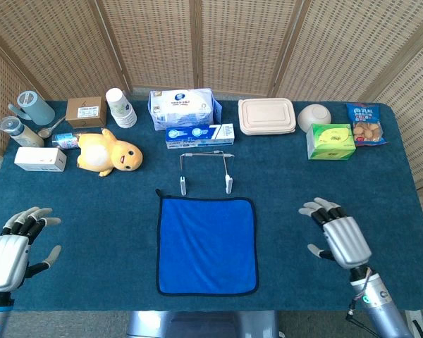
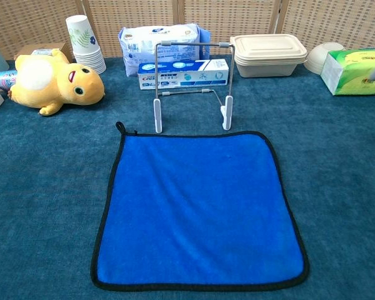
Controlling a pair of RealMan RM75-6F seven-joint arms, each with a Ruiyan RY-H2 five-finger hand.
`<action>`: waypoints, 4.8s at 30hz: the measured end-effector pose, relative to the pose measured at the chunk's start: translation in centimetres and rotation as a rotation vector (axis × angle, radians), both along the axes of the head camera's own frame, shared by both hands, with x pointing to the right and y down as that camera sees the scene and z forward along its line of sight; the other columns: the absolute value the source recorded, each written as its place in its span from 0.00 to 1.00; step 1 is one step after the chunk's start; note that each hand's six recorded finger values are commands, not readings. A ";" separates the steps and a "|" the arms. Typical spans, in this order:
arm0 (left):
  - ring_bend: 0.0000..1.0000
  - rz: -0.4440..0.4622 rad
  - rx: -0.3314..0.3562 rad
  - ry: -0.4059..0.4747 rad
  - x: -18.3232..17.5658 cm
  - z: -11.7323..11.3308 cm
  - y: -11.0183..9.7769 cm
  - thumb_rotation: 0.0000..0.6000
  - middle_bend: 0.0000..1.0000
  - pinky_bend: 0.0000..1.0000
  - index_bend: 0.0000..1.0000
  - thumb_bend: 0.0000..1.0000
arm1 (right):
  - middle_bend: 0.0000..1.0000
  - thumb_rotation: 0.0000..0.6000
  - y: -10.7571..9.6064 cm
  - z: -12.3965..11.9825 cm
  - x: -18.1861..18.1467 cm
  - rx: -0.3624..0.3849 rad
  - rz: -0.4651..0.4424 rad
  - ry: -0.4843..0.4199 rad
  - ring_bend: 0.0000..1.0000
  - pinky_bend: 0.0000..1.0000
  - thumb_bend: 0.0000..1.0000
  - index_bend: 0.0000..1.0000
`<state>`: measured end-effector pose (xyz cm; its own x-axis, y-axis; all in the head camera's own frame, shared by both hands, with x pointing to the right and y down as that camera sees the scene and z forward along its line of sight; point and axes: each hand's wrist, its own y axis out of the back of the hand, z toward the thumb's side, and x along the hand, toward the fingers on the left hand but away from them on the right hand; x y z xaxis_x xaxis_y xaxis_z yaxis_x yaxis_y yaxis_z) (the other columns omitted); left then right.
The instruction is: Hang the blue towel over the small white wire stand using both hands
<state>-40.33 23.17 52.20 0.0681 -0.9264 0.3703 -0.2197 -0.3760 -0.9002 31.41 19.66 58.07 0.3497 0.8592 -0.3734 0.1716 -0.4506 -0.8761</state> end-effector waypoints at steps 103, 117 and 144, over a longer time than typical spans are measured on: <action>0.19 0.023 -0.025 0.035 0.9 0.3 -0.6 1.00 0.23 0.11 0.32 0.37 | 0.26 1.00 -1.7 13.2 -11.0 -0.039 -0.576 0.003 0.13 0.22 0.00 0.27; 0.19 0.003 -0.026 0.041 0.3 0.4 -0.4 1.00 0.23 0.11 0.32 0.37 | 0.26 1.00 -1.5 13.6 -13.2 -0.034 -0.597 -0.020 0.12 0.22 0.00 0.27; 0.19 -0.021 -0.023 0.052 -0.8 0.4 -0.3 1.00 0.23 0.11 0.32 0.37 | 0.26 1.00 -1.6 13.8 -16.2 -0.018 -0.566 -0.078 0.13 0.22 0.36 0.29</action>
<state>-41.10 22.91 52.63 0.0689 -0.9190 0.3882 -0.2737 -0.3916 -0.8785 15.25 18.02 71.91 0.7810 0.5237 -0.3403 -0.0366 -0.5056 -0.8620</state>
